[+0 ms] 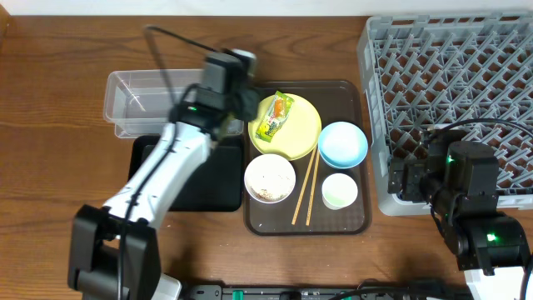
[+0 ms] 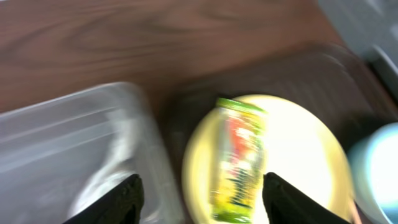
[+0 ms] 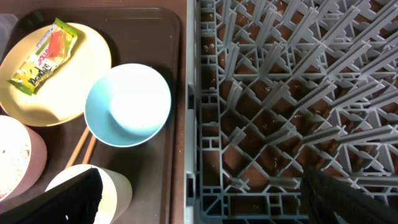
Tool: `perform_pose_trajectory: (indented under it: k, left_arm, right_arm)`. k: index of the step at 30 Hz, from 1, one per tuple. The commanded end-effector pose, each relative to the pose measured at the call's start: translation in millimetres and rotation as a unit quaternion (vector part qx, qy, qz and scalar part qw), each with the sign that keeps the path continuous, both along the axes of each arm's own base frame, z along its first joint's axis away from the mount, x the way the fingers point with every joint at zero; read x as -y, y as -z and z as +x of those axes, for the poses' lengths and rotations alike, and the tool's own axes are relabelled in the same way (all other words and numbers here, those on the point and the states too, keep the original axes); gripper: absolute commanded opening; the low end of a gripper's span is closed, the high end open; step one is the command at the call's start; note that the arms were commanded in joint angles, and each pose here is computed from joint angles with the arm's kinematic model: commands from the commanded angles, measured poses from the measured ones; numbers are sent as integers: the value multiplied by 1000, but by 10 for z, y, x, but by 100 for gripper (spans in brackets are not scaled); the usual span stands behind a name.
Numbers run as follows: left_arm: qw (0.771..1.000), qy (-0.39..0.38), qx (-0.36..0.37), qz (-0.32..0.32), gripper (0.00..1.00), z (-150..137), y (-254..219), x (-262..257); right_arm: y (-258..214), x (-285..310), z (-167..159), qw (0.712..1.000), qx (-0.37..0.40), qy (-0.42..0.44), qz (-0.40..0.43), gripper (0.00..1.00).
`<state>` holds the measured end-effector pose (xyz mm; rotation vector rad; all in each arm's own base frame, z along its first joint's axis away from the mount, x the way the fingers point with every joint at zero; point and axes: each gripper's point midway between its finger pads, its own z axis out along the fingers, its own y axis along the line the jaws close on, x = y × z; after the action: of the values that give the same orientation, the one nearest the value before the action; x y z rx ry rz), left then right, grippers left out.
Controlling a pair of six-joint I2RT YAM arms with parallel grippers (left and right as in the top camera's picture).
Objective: Sort waste into correct bins and load items into the dishwasher rack
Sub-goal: 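Grasp the snack wrapper with the left gripper, drop it in the container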
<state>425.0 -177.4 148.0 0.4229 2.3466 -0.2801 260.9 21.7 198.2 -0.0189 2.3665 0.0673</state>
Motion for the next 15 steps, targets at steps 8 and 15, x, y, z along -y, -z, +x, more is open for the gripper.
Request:
perform_pose_trajectory:
  k: [8,15]
  left_arm:
    - [994,63,-37,81,69,2,790,249]
    - [990,59,-73,103,72,-15,1201,205]
  right_arm:
    - [-100,-3,21,1000,12,4,7,99]
    - [-98,-3,19,1000,11,4,7,99]
